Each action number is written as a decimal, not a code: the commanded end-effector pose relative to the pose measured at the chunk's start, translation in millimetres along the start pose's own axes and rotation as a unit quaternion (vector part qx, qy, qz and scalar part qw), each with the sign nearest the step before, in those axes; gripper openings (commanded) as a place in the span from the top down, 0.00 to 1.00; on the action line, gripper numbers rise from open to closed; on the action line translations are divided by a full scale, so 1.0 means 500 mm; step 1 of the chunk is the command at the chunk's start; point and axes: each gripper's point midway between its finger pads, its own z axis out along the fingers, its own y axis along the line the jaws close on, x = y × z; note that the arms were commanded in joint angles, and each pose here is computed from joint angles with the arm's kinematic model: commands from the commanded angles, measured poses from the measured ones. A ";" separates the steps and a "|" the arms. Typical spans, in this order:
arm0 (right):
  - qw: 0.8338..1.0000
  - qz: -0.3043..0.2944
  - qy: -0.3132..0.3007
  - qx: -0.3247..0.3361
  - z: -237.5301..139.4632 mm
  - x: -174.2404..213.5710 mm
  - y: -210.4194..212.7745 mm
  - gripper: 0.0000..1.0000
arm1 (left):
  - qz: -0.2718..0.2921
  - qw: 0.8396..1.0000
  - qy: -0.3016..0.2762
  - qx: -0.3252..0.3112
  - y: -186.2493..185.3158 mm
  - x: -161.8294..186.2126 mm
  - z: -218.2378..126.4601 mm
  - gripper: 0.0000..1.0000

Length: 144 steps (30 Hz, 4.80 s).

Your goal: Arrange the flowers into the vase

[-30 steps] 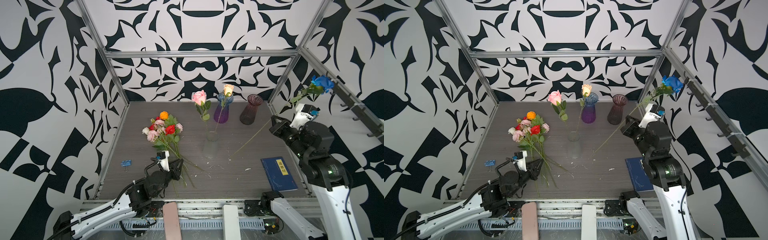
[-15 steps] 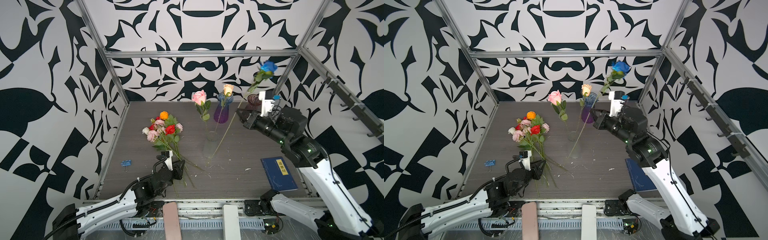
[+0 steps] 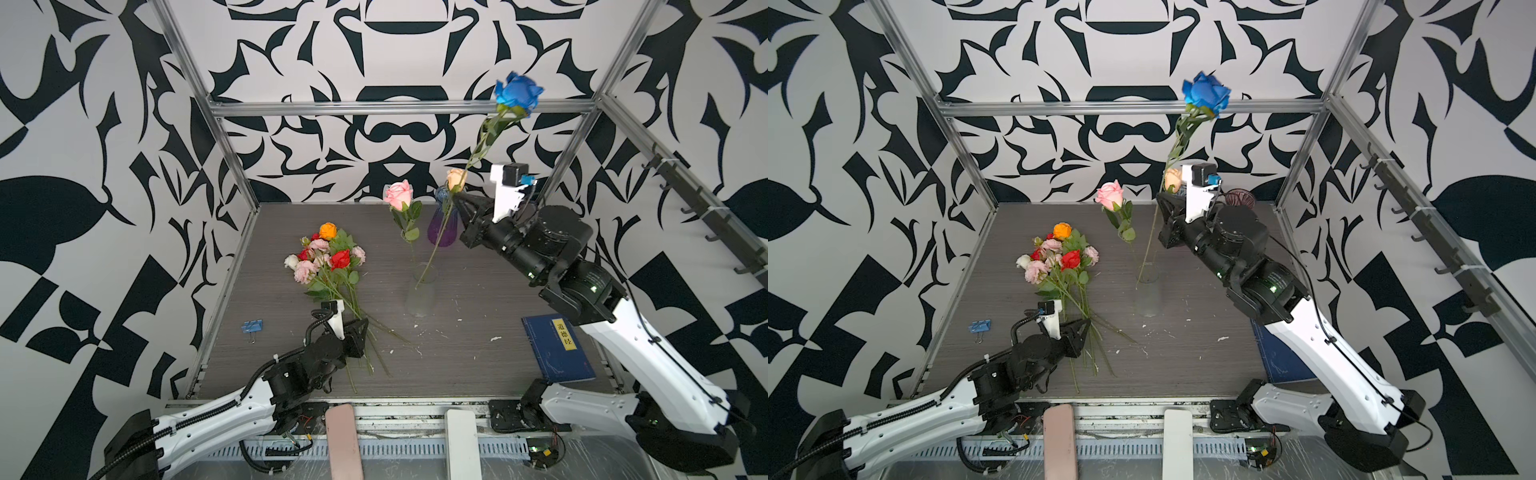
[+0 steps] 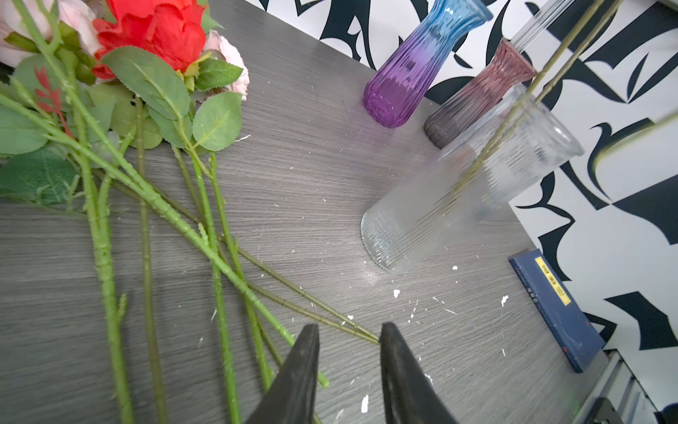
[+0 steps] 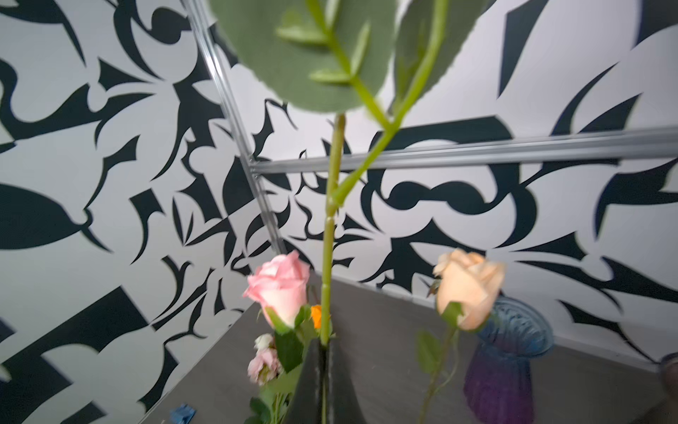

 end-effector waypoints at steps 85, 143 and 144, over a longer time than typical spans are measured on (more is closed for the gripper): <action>0.951 0.120 0.202 0.202 -0.214 0.590 -0.248 0.40 | 0.242 0.931 -0.107 0.251 -0.268 0.018 0.131 0.00; 0.901 0.296 0.143 0.283 -0.324 0.761 -0.339 0.38 | 0.292 0.941 -0.113 0.127 -0.190 -0.078 0.382 0.60; 0.900 0.296 0.143 0.284 -0.324 0.762 -0.340 0.38 | 0.289 0.942 -0.114 0.126 -0.183 -0.084 0.390 0.60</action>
